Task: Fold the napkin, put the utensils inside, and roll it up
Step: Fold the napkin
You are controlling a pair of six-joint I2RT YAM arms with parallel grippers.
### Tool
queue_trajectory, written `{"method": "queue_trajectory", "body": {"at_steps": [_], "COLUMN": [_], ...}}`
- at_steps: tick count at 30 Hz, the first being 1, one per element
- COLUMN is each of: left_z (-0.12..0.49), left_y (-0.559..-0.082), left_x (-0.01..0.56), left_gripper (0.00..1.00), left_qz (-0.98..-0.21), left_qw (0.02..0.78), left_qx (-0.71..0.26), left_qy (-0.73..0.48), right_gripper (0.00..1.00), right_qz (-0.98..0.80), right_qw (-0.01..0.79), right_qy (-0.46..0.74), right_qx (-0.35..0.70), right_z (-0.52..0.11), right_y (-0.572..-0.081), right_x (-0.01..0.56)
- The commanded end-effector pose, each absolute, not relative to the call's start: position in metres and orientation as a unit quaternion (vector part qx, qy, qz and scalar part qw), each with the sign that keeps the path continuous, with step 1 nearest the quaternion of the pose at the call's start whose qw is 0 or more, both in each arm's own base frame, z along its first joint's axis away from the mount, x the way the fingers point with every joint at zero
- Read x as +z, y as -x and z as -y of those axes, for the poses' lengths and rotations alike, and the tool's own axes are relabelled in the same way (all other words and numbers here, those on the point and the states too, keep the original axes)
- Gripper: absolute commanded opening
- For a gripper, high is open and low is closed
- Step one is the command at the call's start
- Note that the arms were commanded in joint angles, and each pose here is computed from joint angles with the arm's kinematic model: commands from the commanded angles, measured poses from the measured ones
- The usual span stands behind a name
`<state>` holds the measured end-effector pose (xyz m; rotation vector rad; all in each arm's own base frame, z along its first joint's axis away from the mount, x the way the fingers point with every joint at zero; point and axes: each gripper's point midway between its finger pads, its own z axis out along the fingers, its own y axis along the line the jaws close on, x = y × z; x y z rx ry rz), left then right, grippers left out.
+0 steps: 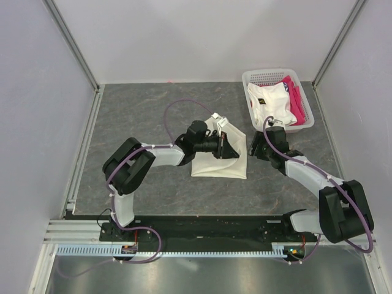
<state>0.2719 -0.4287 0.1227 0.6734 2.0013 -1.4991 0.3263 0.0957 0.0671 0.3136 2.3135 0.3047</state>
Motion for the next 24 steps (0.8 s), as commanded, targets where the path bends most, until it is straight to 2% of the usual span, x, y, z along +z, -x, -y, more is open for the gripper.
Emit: {"method": "queue_trajectory", "body": {"at_steps": [1, 17, 18, 20, 21, 22, 23, 24], "left_z": [0.442, 0.454, 0.455, 0.458, 0.458, 0.459, 0.459, 0.459], "left_y": [-0.272, -0.263, -0.260, -0.255, -0.254, -0.253, -0.254, -0.255], "left_x": [0.124, 0.079, 0.079, 0.079, 0.080, 0.081, 0.087, 0.091], "left_gripper": [0.02, 0.02, 0.04, 0.21, 0.42, 0.53, 0.67, 0.75], "left_qz": [-0.727, -0.758, -0.757, -0.755, -0.754, -0.754, -0.752, -0.750], "left_qw": [0.280, 0.240, 0.236, 0.225, 0.223, 0.222, 0.226, 0.230], "left_qx": [-0.561, -0.541, -0.544, -0.550, -0.552, -0.553, -0.555, -0.556], "left_qy": [-0.279, -0.272, -0.274, -0.277, -0.276, -0.275, -0.275, -0.275], "right_gripper": [0.68, 0.70, 0.69, 0.69, 0.70, 0.70, 0.70, 0.70], "right_qz": [-0.899, -0.894, -0.894, -0.894, -0.893, -0.893, -0.892, -0.892], "right_qw": [0.402, 0.410, 0.411, 0.411, 0.413, 0.412, 0.414, 0.413], "right_qy": [-0.146, -0.154, -0.154, -0.154, -0.153, -0.151, -0.152, -0.151], "right_qx": [0.097, 0.090, 0.091, 0.091, 0.093, 0.095, 0.097, 0.101], "right_z": [-0.084, -0.078, -0.079, -0.079, -0.079, -0.081, -0.080, -0.081], "right_y": [-0.327, -0.326, -0.326, -0.326, -0.326, -0.325, -0.325, -0.324], "right_x": [0.075, 0.081, 0.081, 0.082, 0.084, 0.084, 0.087, 0.087]}}
